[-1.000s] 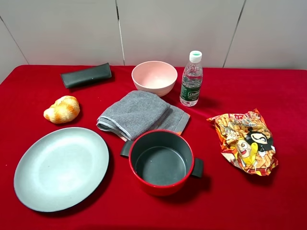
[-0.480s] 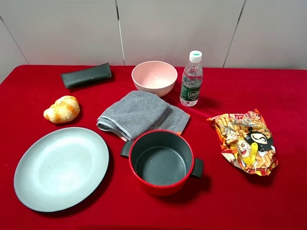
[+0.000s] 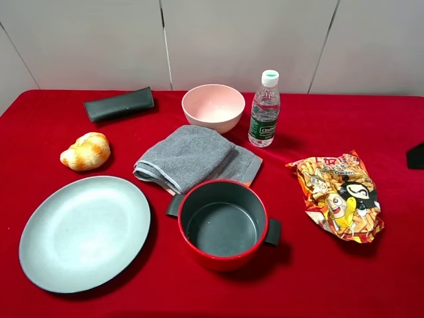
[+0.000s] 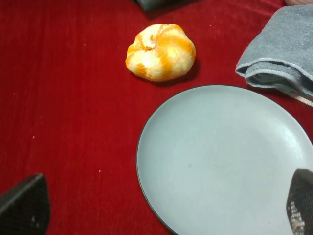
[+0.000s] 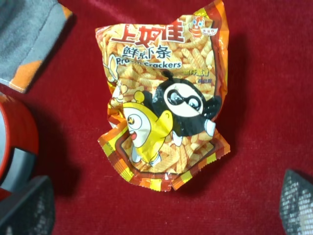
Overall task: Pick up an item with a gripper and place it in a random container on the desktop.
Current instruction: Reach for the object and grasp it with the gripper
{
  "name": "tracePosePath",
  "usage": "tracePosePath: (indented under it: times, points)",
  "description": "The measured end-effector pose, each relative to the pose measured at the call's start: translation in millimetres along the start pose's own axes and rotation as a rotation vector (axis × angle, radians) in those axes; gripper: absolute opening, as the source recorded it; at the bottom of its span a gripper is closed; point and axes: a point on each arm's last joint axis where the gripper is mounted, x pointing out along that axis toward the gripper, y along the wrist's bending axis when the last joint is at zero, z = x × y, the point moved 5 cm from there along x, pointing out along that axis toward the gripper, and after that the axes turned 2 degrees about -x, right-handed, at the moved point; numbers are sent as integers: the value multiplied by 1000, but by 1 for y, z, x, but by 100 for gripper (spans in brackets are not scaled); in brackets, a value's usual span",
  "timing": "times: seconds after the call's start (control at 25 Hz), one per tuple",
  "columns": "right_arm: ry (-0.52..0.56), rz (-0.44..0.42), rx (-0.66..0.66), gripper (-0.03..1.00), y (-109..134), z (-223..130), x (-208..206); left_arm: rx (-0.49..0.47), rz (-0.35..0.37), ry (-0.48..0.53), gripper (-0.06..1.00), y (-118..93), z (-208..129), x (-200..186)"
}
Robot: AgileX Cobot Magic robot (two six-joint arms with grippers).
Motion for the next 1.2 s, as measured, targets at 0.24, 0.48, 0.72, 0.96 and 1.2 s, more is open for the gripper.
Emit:
tracePosePath:
  times: [0.24, 0.48, 0.72, 0.96, 1.2]
  points:
    - [95, 9, 13, 69, -2, 18, 16, 0, 0, 0, 96, 0, 0, 0]
    - [171, 10, 28, 69, -6, 30, 34, 0, 0, 0, 96, 0, 0, 0]
    - [240, 17, 38, 69, -10, 38, 54, 0, 0, 0, 96, 0, 0, 0]
    - [272, 38, 31, 69, -11, 42, 74, 0, 0, 0, 96, 0, 0, 0]
    - [283, 55, 8, 69, -13, 46, 92, 0, 0, 0, 96, 0, 0, 0]
